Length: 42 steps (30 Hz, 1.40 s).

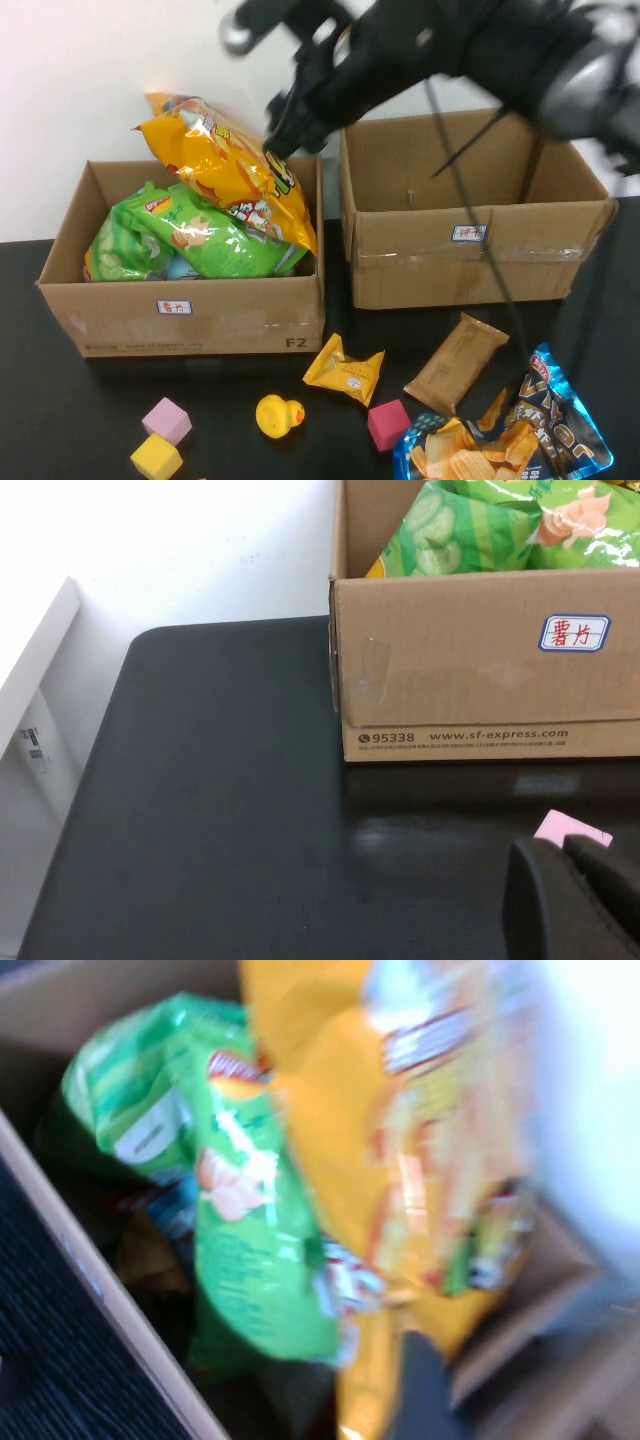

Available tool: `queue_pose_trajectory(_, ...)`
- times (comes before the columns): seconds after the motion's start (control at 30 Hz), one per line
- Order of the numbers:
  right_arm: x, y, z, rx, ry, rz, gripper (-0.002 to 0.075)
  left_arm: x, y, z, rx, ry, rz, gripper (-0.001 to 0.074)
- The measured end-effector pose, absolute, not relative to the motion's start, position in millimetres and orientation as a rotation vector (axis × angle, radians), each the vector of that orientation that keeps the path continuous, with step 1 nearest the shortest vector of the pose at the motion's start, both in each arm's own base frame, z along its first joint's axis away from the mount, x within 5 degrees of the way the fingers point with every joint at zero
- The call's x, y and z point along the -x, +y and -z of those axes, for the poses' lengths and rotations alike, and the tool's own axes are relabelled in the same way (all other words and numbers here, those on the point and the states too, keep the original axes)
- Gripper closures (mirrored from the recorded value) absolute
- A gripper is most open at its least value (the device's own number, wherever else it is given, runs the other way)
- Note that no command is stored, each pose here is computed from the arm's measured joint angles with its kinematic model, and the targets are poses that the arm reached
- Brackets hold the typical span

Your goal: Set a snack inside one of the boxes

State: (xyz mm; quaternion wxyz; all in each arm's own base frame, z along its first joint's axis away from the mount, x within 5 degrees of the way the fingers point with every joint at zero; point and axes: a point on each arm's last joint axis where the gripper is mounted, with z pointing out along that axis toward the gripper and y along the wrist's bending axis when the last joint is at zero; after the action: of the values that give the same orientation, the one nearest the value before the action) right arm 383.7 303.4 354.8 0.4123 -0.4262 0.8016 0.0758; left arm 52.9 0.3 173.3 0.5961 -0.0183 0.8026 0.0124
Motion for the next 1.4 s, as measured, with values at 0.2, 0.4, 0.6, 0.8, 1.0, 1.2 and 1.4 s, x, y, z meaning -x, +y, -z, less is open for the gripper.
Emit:
queue_pose_trajectory(0.2, -316.3, 247.4, -407.2, 0.973, 1.932, -0.211, 0.0675, -52.9, 0.3, -173.3, 0.042, 1.864, -0.029, 0.0737)
queue_pose_trajectory(0.4, -238.5, 188.3, -418.4, 0.915, 1.751, -0.233, 0.0722, -52.9, 0.3, -173.3, 0.042, 1.864, -0.029, 0.0737)
queue_pose_trajectory(0.6, -173.5, 134.2, -405.4, 0.904, 1.674, -0.194, 0.0726, -52.9, 0.3, -173.3, 0.042, 1.864, -0.029, 0.0738)
queue_pose_trajectory(0.8, -129.3, 93.2, -382.4, 0.874, 1.659, -0.138, 0.0727, -52.9, 0.3, -173.3, 0.042, 1.864, -0.029, 0.0738)
queue_pose_trajectory(1.0, -87.5, 57.5, -341.2, 0.856, 1.668, -0.123, 0.0727, -52.9, 0.3, -173.3, 0.042, 1.864, -0.029, 0.0738)
queue_pose_trajectory(1.2, -66.5, 32.2, -303.0, 0.751, 1.677, -0.091, 0.0727, -52.9, 0.3, -173.3, 0.042, 1.864, -0.029, 0.0738)
queue_pose_trajectory(1.4, -61.3, 12.0, -271.9, 0.527, 1.705, 0.033, 0.0727, -52.9, 0.3, -173.3, 0.042, 1.864, -0.029, 0.0738)
